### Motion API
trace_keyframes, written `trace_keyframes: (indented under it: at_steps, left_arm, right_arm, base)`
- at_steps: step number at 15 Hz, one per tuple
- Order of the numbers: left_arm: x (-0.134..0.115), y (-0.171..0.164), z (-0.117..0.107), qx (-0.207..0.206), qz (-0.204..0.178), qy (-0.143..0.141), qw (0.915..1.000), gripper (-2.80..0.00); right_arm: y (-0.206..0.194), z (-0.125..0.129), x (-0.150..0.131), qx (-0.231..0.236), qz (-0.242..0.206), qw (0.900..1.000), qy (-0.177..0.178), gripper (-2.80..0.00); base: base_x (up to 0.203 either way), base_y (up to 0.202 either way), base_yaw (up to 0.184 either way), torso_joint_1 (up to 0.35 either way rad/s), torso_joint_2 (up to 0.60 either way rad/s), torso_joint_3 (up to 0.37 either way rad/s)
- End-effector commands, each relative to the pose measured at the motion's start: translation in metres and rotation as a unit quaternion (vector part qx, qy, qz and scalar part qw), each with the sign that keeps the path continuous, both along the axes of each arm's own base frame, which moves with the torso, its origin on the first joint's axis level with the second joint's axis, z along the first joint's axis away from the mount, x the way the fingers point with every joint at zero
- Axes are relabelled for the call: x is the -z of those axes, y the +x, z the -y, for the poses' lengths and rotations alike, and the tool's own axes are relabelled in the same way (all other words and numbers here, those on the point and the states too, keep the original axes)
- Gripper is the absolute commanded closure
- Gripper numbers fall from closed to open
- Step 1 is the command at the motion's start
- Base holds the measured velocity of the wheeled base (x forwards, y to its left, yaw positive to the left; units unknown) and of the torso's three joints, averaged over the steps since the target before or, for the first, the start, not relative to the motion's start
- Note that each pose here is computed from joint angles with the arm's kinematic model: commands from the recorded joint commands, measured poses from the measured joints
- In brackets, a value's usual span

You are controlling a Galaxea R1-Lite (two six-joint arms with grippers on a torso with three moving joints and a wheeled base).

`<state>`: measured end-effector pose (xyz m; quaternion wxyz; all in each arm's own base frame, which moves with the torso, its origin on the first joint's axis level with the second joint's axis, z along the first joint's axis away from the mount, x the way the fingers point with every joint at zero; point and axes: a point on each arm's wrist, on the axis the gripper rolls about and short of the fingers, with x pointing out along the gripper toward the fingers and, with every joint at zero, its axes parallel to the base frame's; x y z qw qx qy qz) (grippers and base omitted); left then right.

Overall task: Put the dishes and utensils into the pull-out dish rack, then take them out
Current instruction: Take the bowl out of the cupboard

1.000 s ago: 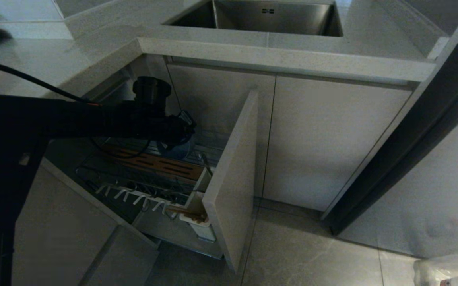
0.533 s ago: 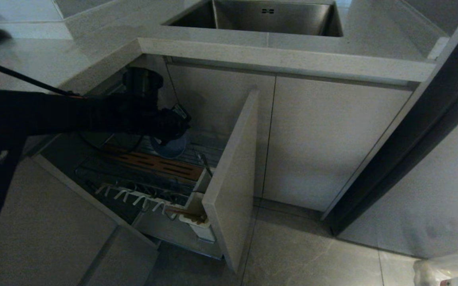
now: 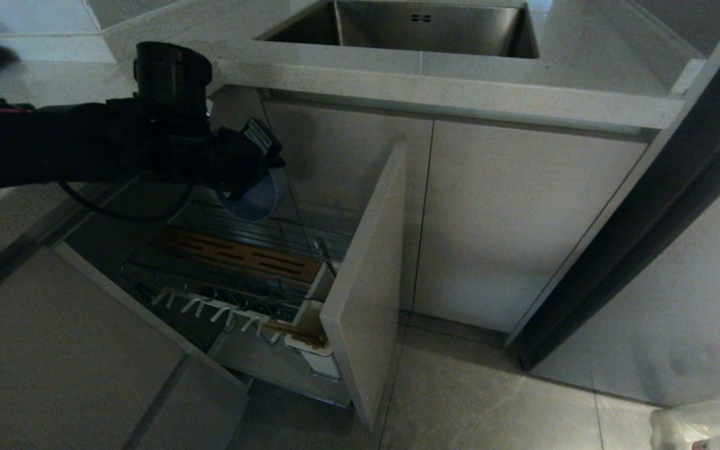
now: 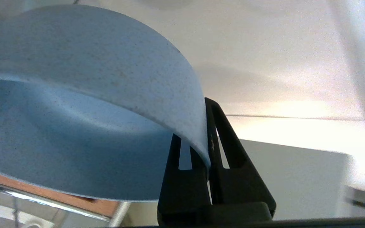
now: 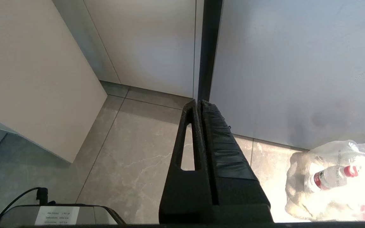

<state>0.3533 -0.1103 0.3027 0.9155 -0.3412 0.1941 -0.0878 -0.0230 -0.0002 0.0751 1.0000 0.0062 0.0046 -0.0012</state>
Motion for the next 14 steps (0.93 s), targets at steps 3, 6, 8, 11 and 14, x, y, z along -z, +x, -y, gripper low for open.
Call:
trace_keyframes:
  at_steps: [3, 6, 8, 11, 14]
  left_arm:
    - [-0.046, -0.069, 0.003, 0.039, 0.055, -0.022, 0.9975, 0.0]
    - [-0.069, -0.127, 0.003, 0.079, 0.093, -0.035, 0.9919, 0.0]
    - [-0.088, -0.17, -0.004, 0.088, 0.138, -0.035, 0.9859, 0.0]
    - [-0.113, -0.233, -0.033, 0.067, 0.236, 0.032, 0.969, 0.0]
    - [-0.126, -0.267, -0.062, -0.025, 0.302, 0.162, 0.9391, 0.0]
  right_arm:
    - [0.0, 0.0, 0.0, 0.0, -0.001, 1.0, 0.0, 0.0]
    - [0.0, 0.0, 0.0, 0.0, -0.001, 1.0, 0.0, 0.0]
    - [0.0, 0.0, 0.0, 0.0, -0.001, 1.0, -0.001, 0.0]
    - [0.0, 0.0, 0.0, 0.0, -0.001, 1.0, 0.0, 0.0]
    - [0.0, 0.0, 0.0, 0.0, -0.001, 1.0, 0.0, 0.0]
  base:
    - [0.0, 0.0, 0.0, 0.0, 0.0, 0.0]
    - [0.0, 0.0, 0.0, 0.0, 0.0, 0.0]
    - [0.0, 0.0, 0.0, 0.0, 0.0, 0.0]
    - [0.0, 0.0, 0.0, 0.0, 0.0, 0.0]
    - [0.0, 0.0, 0.0, 0.0, 0.0, 0.0]
